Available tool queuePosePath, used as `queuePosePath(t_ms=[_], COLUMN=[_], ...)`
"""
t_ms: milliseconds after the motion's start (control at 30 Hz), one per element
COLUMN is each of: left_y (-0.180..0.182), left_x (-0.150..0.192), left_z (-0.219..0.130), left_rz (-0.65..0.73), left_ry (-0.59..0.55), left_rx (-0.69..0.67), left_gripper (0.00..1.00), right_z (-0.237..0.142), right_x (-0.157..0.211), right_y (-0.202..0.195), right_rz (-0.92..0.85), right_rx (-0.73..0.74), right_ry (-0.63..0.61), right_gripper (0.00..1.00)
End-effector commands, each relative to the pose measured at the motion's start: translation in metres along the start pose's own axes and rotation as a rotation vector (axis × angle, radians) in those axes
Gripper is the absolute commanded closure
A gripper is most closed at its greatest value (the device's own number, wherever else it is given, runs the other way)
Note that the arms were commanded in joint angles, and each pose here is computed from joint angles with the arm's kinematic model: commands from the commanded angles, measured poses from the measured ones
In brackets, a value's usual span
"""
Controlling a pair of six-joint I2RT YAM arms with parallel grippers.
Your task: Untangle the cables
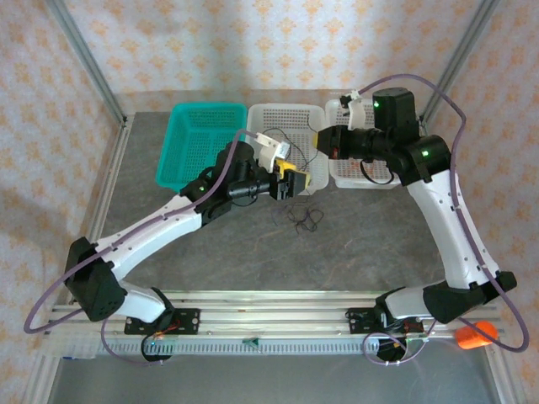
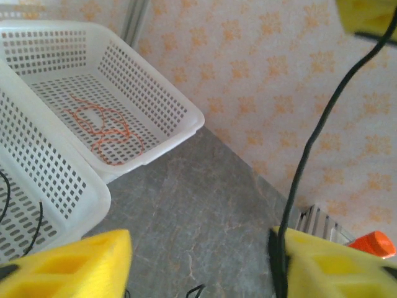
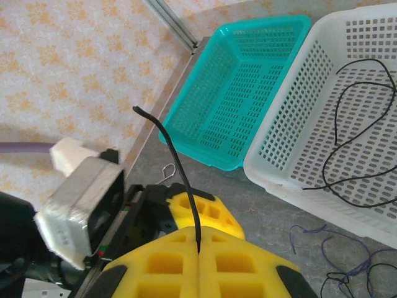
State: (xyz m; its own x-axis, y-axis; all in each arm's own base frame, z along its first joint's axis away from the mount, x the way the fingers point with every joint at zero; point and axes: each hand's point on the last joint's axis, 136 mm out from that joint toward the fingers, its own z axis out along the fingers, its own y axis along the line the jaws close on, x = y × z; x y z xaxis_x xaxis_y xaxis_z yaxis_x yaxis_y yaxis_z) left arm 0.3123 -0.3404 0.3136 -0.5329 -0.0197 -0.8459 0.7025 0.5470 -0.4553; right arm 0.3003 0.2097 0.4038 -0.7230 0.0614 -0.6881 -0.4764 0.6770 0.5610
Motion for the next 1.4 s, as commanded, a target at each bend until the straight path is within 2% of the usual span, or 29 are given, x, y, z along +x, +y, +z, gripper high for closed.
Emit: queuePosePath(t_ms=[0,167,400,733,833,900,967,1133,1167,1267,1367], left_y=[-0.014,-0.015,-0.015,-0.013,-0.006,0.000,0.010,0.038,0.046,0.068,0.084], left_x=[-0.015,-0.013,-0.015,-0.030,-0.040,-0.049,-0.059,-0.083,-0.086,-0.091,-0.090], left_z=[0.004,0.003,0.002,-0.005,-0.009,-0.014,-0.019,-0.029,-0.030,-0.028,-0.018], left_rz=[0.024,0.020,0.024,0.029,0.022,0.013,-0.001,-0.031,-0.039,-0.057,-0.065], left_ry=[-0.034,-0.033,-0.036,-0.077,-0.099,-0.122,-0.148,-0.196,-0.199,-0.189,-0.164], left_rx=[0.061,0.065,0.059,0.020,-0.012,-0.038,-0.075,-0.173,-0.203,-0.255,-0.275], left_gripper=[0.51,0.75,0.99,1.00,1.00,1.00,1.00,1.00,1.00,1.00,1.00], right_z=[-0.004,-0.002,0.003,-0.001,-0.011,-0.020,-0.029,-0.044,-0.057,-0.060,-0.049], right_x=[0.000,0.001,0.000,-0.018,-0.033,-0.044,-0.056,-0.064,-0.065,-0.055,-0.036], right_y=[0.004,-0.003,-0.010,-0.010,-0.006,-0.010,-0.024,-0.061,-0.059,-0.075,-0.088], right_rz=[-0.020,-0.013,-0.012,-0.057,-0.086,-0.106,-0.109,-0.105,-0.103,-0.081,-0.076], right_rx=[-0.019,0.009,0.036,0.057,0.071,0.118,0.209,0.384,0.394,0.448,0.462], right_ry=[-0.001,0.000,-0.004,-0.091,-0.173,-0.246,-0.328,-0.511,-0.566,-0.598,-0.556], right_gripper=[1.00,1.00,1.00,1.00,0.77,0.56,0.44,0.40,0.39,0.36,0.31])
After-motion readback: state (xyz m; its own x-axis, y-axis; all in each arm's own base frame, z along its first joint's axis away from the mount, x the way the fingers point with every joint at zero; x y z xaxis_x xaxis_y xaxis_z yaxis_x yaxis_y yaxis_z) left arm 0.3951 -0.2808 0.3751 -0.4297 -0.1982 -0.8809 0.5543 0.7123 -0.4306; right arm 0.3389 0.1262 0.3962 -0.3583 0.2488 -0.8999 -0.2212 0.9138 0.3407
